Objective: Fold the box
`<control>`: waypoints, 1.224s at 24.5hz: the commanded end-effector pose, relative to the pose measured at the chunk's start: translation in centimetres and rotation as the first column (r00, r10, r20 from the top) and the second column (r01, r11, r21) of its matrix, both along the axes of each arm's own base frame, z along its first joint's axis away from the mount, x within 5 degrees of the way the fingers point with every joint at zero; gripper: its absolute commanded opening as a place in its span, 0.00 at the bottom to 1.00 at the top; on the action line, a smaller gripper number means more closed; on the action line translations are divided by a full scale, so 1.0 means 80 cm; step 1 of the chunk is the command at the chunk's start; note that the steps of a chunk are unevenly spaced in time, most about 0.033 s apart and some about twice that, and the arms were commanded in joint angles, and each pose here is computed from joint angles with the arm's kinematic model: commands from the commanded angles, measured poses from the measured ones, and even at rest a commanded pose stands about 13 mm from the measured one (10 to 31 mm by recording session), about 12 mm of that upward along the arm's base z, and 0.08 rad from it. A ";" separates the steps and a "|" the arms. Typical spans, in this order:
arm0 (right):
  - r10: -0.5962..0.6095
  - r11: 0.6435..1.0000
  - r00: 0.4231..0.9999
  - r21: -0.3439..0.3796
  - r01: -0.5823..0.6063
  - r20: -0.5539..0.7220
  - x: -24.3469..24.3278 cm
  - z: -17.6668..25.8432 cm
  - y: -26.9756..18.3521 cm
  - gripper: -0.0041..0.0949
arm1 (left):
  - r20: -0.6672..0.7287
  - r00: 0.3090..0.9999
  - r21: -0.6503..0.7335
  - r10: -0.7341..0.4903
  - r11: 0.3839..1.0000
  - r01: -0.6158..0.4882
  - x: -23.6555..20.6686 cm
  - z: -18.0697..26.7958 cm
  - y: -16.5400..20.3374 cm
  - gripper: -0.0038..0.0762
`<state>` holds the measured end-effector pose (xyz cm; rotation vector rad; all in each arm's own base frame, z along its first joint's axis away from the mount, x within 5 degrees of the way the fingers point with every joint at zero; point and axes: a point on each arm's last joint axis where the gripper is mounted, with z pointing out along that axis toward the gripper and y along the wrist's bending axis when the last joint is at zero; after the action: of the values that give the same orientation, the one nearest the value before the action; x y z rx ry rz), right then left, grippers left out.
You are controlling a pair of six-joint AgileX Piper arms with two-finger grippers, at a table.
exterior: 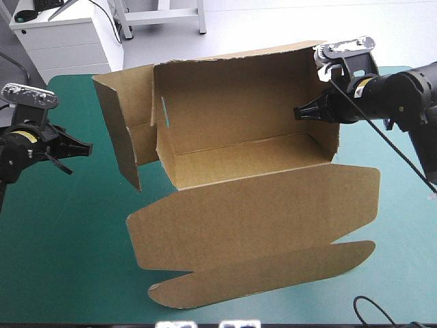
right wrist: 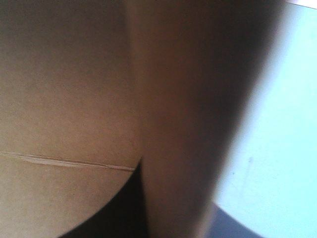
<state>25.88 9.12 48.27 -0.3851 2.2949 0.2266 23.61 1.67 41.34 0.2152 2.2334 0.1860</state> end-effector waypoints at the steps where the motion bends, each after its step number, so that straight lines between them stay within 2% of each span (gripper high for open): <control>1: 0.003 0.999 0.993 0.044 -0.008 0.115 -0.017 0.028 -0.004 0.02 | 0.073 0.997 -0.169 0.030 0.985 -0.017 0.010 0.009 0.014 0.07; 3: 0.003 0.999 0.993 0.044 -0.008 0.115 -0.017 0.028 -0.004 0.02 | 0.087 0.995 -0.282 -0.050 0.957 0.072 0.025 0.003 0.009 0.07; 4: 0.003 0.999 0.993 0.044 -0.008 0.115 -0.017 0.028 -0.004 0.02 | 0.112 0.984 -0.325 -0.141 0.930 0.170 0.033 0.001 0.000 0.07; 7: 0.000 0.999 0.993 0.046 -0.005 0.121 -0.017 0.029 -0.004 0.02 | 0.171 0.924 -0.416 -0.342 0.825 0.382 0.041 -0.001 -0.023 0.07; 11: -0.021 1.000 0.991 0.018 0.018 0.130 -0.015 0.029 -0.008 0.02 | 0.260 0.860 -0.487 -0.438 0.710 0.509 0.036 0.009 -0.039 0.07; 15: -0.042 0.999 0.991 0.020 0.039 0.129 -0.015 0.029 -0.010 0.02 | 0.310 0.814 -0.531 -0.492 0.620 0.577 0.030 0.016 -0.049 0.07; 21: -0.066 0.998 0.989 0.006 0.066 0.135 -0.014 0.029 -0.013 0.02 | 0.402 0.709 -0.594 -0.580 0.423 0.684 0.013 0.031 -0.064 0.07; 30: -0.080 0.997 0.983 0.017 0.078 0.167 -0.011 0.032 -0.013 0.02 | 0.454 0.696 -0.621 -0.556 0.363 0.695 0.006 0.044 -0.070 0.07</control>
<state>26.14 8.35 48.27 -0.3239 2.2972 0.1294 25.80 -2.93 42.54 0.5038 1.8047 -1.0230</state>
